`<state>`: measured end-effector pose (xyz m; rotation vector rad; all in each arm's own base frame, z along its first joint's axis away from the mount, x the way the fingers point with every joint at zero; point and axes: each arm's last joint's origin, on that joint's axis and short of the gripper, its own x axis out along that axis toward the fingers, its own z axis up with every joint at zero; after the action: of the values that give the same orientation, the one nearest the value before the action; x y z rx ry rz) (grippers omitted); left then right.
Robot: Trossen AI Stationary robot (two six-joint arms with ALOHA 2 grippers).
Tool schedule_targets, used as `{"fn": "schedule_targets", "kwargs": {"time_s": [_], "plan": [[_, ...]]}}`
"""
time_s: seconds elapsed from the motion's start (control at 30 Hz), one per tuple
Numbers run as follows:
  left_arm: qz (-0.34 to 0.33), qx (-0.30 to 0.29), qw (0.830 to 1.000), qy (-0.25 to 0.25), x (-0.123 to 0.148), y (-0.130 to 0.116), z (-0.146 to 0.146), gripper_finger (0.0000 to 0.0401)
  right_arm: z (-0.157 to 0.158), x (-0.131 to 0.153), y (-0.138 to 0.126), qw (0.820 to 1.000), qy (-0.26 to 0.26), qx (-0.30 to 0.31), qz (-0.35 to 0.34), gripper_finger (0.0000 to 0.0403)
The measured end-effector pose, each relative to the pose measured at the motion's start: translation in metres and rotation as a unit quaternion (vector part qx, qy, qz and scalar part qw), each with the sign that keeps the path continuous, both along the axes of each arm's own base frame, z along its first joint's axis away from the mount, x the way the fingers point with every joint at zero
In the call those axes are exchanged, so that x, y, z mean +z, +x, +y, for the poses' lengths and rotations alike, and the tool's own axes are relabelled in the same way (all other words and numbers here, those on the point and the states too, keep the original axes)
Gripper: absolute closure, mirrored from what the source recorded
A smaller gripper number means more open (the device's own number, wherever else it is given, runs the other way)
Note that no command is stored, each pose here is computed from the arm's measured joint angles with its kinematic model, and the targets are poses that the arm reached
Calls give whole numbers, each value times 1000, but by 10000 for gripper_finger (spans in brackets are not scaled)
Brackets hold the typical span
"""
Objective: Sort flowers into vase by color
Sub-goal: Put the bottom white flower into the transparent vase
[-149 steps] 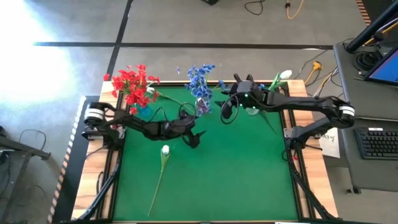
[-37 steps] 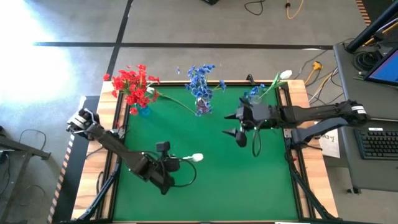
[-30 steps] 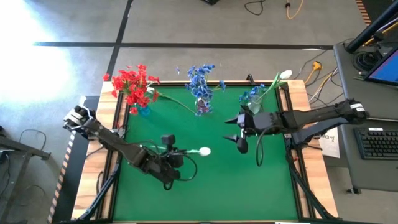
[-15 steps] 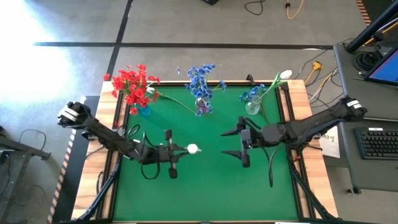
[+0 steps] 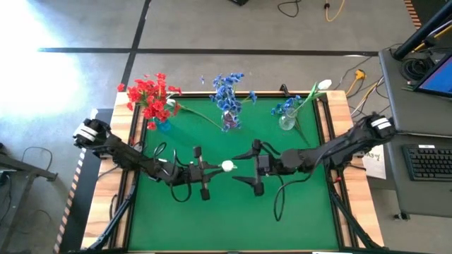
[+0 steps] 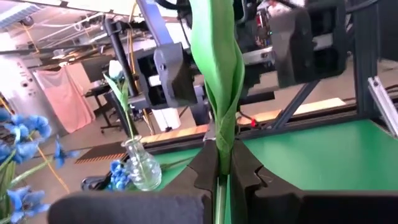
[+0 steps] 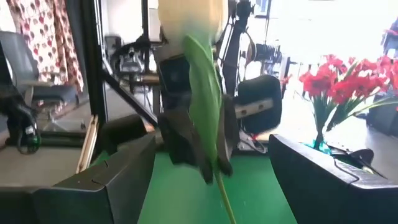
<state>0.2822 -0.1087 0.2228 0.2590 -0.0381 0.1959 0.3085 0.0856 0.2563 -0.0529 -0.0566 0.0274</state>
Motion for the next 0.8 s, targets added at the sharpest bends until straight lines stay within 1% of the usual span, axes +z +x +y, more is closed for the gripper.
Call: {"fn": "schedule_targets", "kwargs": {"time_s": [0.2, 0.33, 0.43, 0.5, 0.6, 0.8], "plan": [[-2, 3, 1000, -1, 0, 7, -1, 401, 3, -11, 10, 1000, 10, -2, -8, 99], [-4, 6, 1000, -2, 2, 12, -1, 401, 3, -9, 13, 1000, 15, -12, -17, 105], [-7, 9, 1000, -3, 3, 15, 0, 401, 3, -7, 14, 1000, 8, -13, -20, 120], [-18, 11, 1000, -6, 5, 17, 0, 401, 4, -6, 14, 1000, 7, -13, -22, 136], [-25, 15, 1000, -9, 5, 20, 1, 401, 4, -5, 14, 1000, 7, -13, -22, 172], [-21, 17, 1000, -7, 3, 25, 0, 401, 3, -5, 14, 1000, 7, -16, -22, 265]]}}
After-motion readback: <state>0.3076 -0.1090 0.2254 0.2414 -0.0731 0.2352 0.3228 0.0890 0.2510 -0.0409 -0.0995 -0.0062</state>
